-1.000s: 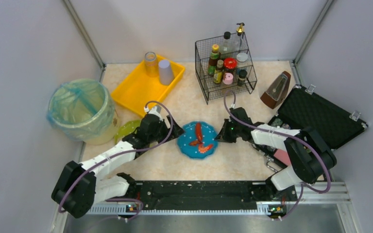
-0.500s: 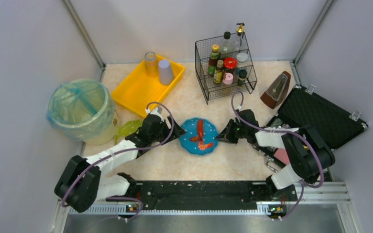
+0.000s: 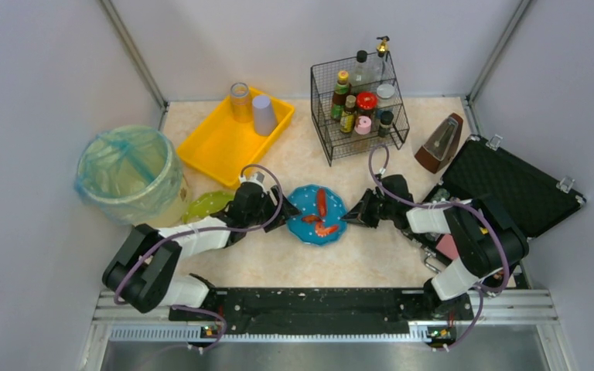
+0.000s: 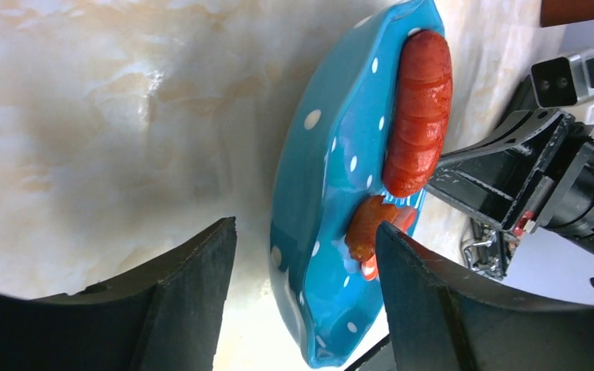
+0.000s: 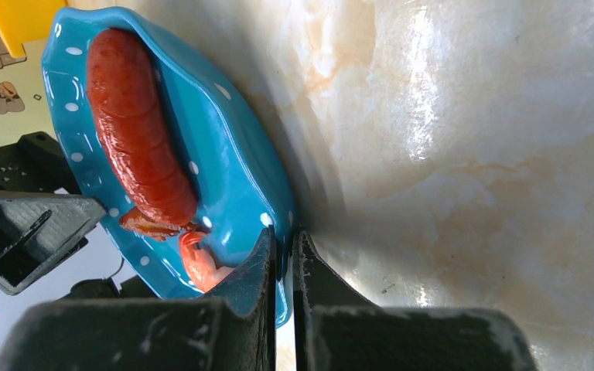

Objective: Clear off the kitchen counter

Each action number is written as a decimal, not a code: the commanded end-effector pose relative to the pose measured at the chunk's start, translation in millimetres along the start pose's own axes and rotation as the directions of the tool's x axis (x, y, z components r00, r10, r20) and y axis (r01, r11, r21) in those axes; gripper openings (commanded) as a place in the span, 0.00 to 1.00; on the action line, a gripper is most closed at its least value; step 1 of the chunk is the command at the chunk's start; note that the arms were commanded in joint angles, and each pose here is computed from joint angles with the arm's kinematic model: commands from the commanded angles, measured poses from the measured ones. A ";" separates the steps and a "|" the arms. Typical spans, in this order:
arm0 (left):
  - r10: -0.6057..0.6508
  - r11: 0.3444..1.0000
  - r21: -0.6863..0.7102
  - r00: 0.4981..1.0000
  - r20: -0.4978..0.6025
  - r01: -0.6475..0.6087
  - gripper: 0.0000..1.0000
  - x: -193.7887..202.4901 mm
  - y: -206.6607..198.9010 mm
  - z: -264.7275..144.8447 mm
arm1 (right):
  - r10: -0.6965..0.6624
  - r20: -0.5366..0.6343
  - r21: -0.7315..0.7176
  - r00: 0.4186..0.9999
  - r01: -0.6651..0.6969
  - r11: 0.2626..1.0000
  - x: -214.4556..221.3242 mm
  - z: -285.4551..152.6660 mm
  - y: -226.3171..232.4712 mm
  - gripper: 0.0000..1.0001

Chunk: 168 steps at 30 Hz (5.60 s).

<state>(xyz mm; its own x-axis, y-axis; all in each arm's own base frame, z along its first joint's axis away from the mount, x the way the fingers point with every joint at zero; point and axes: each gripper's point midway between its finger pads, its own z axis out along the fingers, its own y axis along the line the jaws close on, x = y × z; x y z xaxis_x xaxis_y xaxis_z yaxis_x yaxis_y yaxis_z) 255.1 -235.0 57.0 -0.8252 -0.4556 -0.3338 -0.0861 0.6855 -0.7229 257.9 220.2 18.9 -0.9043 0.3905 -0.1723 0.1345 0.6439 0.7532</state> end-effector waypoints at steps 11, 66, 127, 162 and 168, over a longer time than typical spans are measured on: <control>-0.107 0.980 0.173 0.993 0.052 0.096 0.56 -12.5 -26.2 21.9 | 0.022 0.000 0.156 1.000 -0.021 0.988 10.3 1.1 -47.0 0.00; -0.311 0.780 0.620 0.807 0.503 -0.086 0.00 -170.4 -172.5 -207.9 | -0.482 0.564 0.282 0.670 0.392 0.876 -71.0 -168.4 43.8 0.92; 0.057 0.911 0.126 -0.423 0.904 0.392 0.00 -280.6 16.7 -501.4 | -0.482 0.576 0.184 0.660 0.470 0.863 -45.6 -155.5 42.8 0.93; 0.724 0.668 -0.683 -0.047 0.688 0.296 0.00 -314.5 22.6 -463.0 | -0.487 0.572 0.165 0.661 0.489 0.857 -42.8 -150.4 42.8 0.92; 0.774 0.631 -0.756 -0.086 0.627 0.171 0.00 -313.3 -4.0 -457.0 | -0.489 0.570 0.159 0.660 0.495 0.854 -42.0 -149.5 43.7 0.92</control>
<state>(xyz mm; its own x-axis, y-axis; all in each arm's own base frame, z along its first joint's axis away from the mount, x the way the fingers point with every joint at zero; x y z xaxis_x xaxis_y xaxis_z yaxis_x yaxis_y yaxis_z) 271.4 191.0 332.9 0.0464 0.0110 -0.9989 -0.7029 0.7108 -0.0248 239.3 126.7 143.6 -0.4641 0.3171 -0.8271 -0.2201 0.8632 0.4544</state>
